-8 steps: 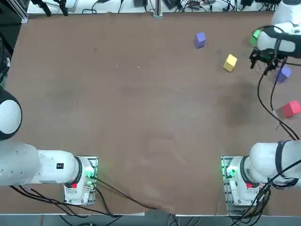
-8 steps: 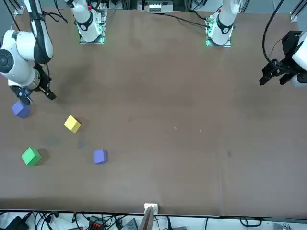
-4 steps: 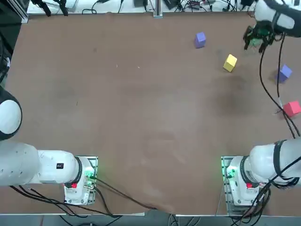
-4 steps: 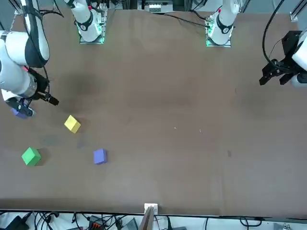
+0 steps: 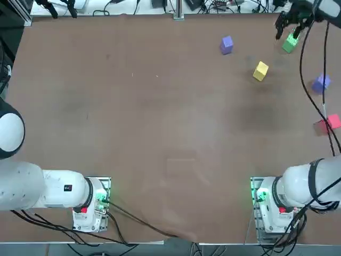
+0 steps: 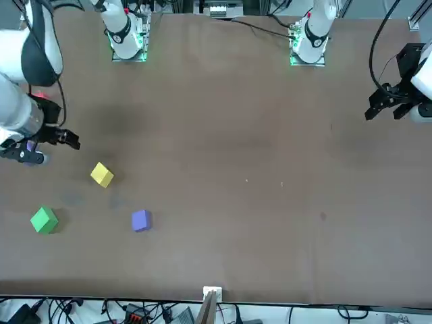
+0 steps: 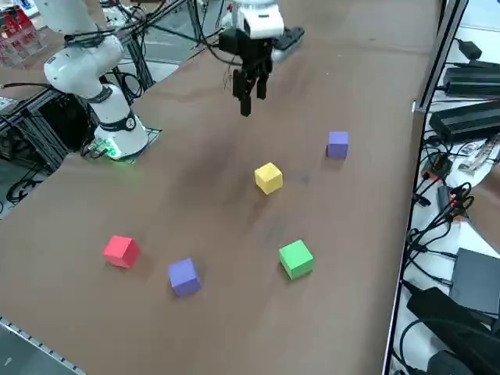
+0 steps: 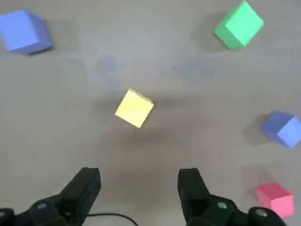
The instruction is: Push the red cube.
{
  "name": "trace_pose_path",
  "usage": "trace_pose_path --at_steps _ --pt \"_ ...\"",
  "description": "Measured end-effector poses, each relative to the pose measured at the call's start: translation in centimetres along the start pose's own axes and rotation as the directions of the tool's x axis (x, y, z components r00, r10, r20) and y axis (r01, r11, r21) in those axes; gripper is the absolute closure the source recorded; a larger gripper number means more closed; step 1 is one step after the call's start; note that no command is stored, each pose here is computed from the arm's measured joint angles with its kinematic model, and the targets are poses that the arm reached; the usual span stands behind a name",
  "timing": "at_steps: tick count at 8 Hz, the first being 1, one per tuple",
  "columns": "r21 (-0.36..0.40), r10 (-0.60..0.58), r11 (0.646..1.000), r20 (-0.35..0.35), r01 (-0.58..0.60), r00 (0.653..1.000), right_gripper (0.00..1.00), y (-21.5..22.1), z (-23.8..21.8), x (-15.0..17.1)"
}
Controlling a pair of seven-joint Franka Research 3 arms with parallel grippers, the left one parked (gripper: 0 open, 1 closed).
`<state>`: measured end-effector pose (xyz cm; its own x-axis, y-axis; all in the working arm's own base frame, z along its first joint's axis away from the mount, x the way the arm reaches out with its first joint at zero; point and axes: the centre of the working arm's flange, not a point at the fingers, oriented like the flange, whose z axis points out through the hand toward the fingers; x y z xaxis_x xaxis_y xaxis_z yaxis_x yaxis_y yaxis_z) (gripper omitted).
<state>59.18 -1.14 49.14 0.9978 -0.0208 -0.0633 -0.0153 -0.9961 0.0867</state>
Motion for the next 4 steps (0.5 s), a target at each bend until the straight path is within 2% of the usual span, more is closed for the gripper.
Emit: trace_pose_path --at_steps 2,4 --pt "0.074 -0.022 0.997 -0.066 0.027 0.998 0.0 -1.0 -5.1 0.4" --pt "0.085 -0.029 0.996 -0.087 0.036 0.996 0.0 -1.5 -8.3 0.0"
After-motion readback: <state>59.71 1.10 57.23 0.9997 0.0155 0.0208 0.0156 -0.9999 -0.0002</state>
